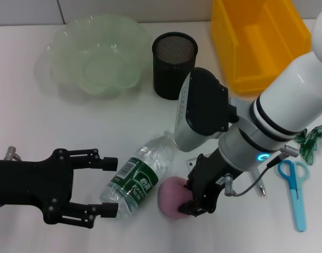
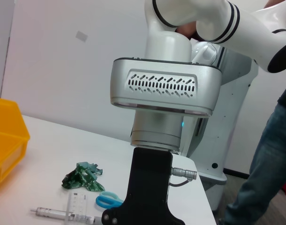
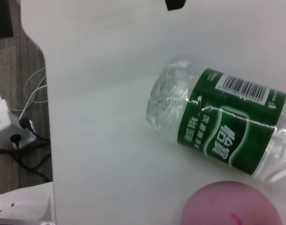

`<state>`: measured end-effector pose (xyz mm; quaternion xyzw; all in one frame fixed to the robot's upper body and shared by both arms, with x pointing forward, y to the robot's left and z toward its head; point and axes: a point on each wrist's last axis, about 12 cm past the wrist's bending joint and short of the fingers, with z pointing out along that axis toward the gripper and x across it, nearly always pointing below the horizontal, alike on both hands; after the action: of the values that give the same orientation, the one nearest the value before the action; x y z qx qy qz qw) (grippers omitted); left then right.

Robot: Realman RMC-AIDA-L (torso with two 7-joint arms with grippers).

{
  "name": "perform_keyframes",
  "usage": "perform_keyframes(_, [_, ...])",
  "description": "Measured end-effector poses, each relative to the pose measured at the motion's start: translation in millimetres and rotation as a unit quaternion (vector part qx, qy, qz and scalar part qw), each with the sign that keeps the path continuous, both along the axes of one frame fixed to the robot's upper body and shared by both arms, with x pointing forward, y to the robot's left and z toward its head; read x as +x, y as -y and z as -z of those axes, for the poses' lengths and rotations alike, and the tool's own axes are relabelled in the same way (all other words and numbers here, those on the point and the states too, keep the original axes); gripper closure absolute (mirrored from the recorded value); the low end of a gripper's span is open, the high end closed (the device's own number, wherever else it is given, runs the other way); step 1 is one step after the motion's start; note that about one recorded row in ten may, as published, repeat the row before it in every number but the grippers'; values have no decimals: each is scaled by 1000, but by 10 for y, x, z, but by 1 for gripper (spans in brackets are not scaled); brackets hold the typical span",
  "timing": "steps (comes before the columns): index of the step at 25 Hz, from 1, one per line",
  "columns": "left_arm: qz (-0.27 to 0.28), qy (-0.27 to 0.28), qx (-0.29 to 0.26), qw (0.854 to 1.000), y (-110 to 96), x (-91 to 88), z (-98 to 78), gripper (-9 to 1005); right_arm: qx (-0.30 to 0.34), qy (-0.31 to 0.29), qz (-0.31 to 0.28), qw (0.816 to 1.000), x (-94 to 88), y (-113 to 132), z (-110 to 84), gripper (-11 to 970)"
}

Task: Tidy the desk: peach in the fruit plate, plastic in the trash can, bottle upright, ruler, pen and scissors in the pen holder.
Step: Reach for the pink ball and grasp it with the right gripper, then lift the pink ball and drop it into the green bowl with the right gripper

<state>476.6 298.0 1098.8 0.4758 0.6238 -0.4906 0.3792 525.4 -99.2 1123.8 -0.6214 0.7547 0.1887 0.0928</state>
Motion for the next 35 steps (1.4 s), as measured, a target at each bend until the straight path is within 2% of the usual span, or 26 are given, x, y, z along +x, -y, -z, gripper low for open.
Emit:
perform_keyframes(4, [-2, -1, 0, 1000, -10, -10, 6, 150, 2, 2, -1, 1000, -8, -4, -10, 644])
perform_keyframes(8, [-3, -1, 0, 1000, -13, -14, 7, 150, 7, -2, -6, 1000, -43, 21, -79, 695])
perform_keyframes(13, [-8, 0, -2, 1000, -30, -17, 2, 151, 35, -19, 22, 999, -16, 312, -432, 751])
perform_keyframes(14, [-9, 1, -3, 1000, -32, -17, 2, 151, 68, -29, 36, 997, 28, 490, -624, 761])
perform_keyframes(15, [-9, 1, -3, 1000, -34, -18, 1, 151, 68, -29, 36, 997, 28, 490, -624, 765])
perform_keyframes(18, [-10, 2, -3, 1000, -38, -17, -1, 151, 139, -31, 52, 988, 96, 726, -903, 776])
perform_keyframes(19, [-10, 2, -3, 1000, -38, -16, -3, 151, 190, -10, 67, 979, 156, 867, -1074, 779])
perform_keyframes(20, [-9, 3, -4, 1000, -36, -15, -3, 151, 190, -10, 67, 979, 156, 867, -1074, 783])
perform_keyframes(22, [-9, 4, -4, 1000, -33, -13, -4, 151, 251, 27, 83, 964, 236, 956, -1177, 790])
perform_keyframes(23, [-8, 5, -5, 1000, -28, -11, -2, 151, 275, 42, 87, 956, 277, 966, -1188, 794])
perform_keyframes(24, [-8, 5, -5, 1000, -28, -11, -2, 151, 331, 75, 105, 935, 419, 952, -1144, 798])
perform_keyframes(25, [-8, 5, -5, 1000, -28, -11, -2, 151, 331, 75, 105, 935, 419, 952, -1144, 801])
perform_keyframes(26, [-8, 5, -5, 1000, -28, -11, -2, 151, 352, 82, 112, 926, 489, 923, -1095, 805])
perform_keyframes(27, [-8, 5, -5, 1000, -28, -11, -2, 151, 389, 103, 122, 907, 643, 837, -986, 820])
perform_keyframes(28, [-8, 5, -5, 1000, -22, -5, -3, 151, 389, 103, 122, 907, 643, 837, -986, 834])
perform_keyframes(29, [-8, 5, -5, 1000, -22, -5, -3, 151, 419, 126, 125, 890, 817, 679, -845, 849])
perform_keyframes(30, [-9, 4, -8, 1000, -6, -8, 0, 151, 419, 126, 125, 890, 817, 679, -845, 858])
perform_keyframes(33, [-9, 4, -8, 1000, -6, -8, 0, 151, 445, 159, 125, 872, 1034, 415, -682, 884])
perform_keyframes(34, [-12, 5, -11, 1000, -2, -9, 0, 151, 447, 182, 137, 865, 1174, 248, -562, 893])
perform_keyframes(35, [-12, 5, -11, 1000, -2, -9, 0, 151, 447, 182, 137, 865, 1174, 248, -562, 900])
